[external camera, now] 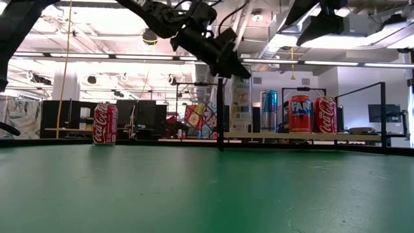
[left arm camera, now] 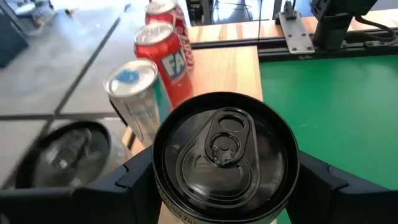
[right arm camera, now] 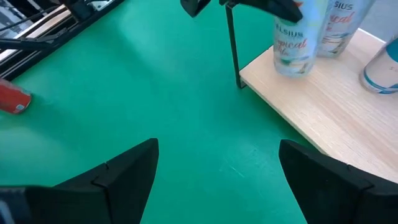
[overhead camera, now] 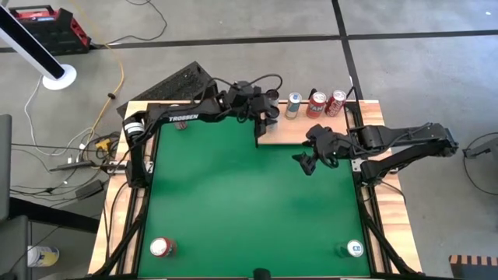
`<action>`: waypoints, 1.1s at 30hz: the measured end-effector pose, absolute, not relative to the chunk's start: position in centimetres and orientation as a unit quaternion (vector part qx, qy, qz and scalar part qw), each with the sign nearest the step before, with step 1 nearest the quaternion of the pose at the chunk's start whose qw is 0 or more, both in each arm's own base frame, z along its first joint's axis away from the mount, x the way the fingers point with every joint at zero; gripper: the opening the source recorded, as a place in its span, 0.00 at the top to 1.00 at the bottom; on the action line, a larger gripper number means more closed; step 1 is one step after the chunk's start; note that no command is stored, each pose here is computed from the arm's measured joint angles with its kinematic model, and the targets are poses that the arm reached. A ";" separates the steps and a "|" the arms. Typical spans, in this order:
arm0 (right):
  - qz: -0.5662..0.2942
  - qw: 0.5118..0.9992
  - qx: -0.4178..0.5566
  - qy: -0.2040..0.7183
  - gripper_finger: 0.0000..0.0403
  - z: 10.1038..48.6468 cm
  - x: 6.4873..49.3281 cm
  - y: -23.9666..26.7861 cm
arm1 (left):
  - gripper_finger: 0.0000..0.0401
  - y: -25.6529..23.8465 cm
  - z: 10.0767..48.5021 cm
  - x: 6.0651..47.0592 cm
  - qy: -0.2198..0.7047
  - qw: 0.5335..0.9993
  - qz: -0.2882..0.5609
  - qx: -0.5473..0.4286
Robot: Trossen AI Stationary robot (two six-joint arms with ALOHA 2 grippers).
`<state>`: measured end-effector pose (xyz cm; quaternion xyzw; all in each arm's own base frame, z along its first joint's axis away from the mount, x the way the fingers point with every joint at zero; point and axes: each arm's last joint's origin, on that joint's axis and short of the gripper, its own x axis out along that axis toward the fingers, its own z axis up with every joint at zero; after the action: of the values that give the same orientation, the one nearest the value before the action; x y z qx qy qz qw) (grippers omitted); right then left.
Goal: Place canned beverage on shelf
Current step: Put the white yellow soda can on the shelf aligned with the other white yellow soda can
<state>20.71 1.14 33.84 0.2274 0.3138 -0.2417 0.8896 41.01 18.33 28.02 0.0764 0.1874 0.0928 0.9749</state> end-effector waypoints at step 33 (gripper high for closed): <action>-0.229 0.890 0.232 0.318 0.12 33.8 20.7 1.3 | 0.42 19.1 26.1 41.4 0.210 0.974 0.085 0.029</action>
<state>20.73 1.33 33.84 0.2323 0.3178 -0.2289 0.8903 41.40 19.11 26.06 0.0294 0.2104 0.0846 0.9735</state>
